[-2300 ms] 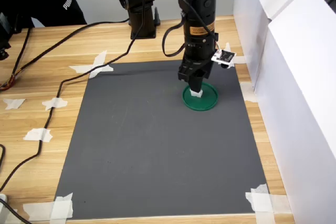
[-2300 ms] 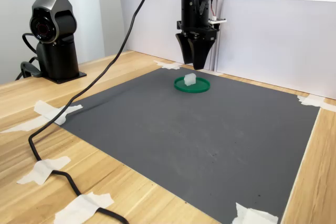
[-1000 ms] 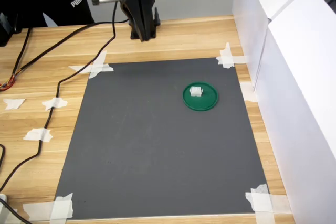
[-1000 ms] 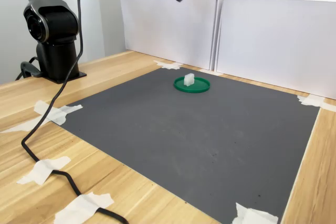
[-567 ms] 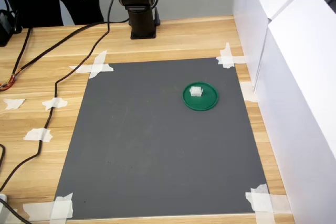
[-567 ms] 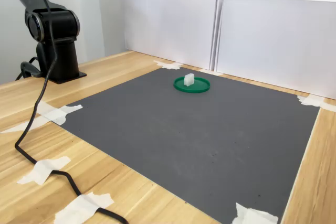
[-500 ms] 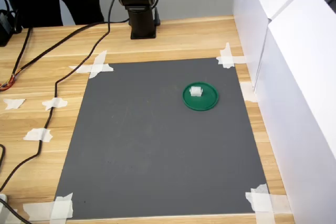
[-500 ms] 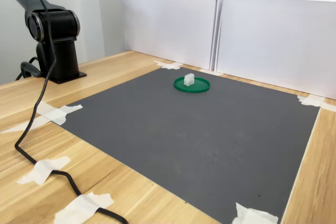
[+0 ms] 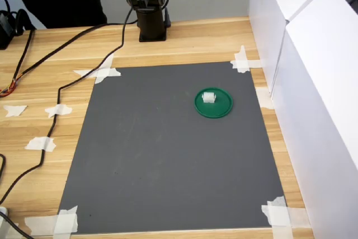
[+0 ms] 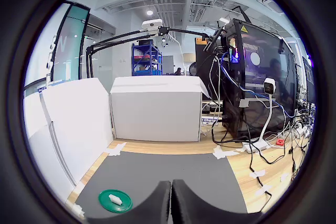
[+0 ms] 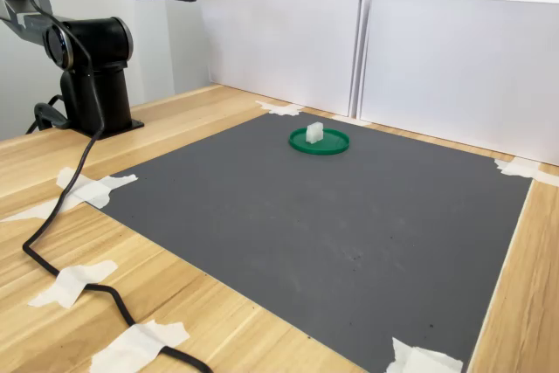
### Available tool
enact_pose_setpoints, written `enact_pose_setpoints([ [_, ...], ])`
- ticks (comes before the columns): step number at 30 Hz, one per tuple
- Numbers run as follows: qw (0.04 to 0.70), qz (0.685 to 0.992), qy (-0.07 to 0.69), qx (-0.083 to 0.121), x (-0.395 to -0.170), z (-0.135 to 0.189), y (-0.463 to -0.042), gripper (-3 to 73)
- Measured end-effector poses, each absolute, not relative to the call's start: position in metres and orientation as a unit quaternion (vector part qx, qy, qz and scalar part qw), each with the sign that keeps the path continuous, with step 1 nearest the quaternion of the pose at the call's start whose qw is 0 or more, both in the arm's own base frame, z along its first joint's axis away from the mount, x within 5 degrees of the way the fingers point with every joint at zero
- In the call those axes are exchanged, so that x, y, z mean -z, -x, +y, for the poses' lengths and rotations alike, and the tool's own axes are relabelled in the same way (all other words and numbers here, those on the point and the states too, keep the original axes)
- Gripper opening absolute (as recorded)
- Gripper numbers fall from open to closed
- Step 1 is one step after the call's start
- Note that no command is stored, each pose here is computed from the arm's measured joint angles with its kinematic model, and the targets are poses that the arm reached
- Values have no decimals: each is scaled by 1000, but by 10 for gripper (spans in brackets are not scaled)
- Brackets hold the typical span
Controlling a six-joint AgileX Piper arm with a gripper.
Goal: Grasp a white terminal and put it on the green lid.
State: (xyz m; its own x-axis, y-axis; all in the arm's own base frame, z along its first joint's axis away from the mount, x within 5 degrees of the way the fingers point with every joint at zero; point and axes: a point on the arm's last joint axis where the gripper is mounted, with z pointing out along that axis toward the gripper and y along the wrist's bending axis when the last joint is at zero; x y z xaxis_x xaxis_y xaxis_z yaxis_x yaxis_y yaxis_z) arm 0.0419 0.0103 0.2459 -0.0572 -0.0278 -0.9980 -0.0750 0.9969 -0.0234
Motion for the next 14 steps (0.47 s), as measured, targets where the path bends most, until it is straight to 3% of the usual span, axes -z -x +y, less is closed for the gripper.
enact_pose_setpoints([
  [14,676,736,36,-19,-238,10,-44,-16],
])
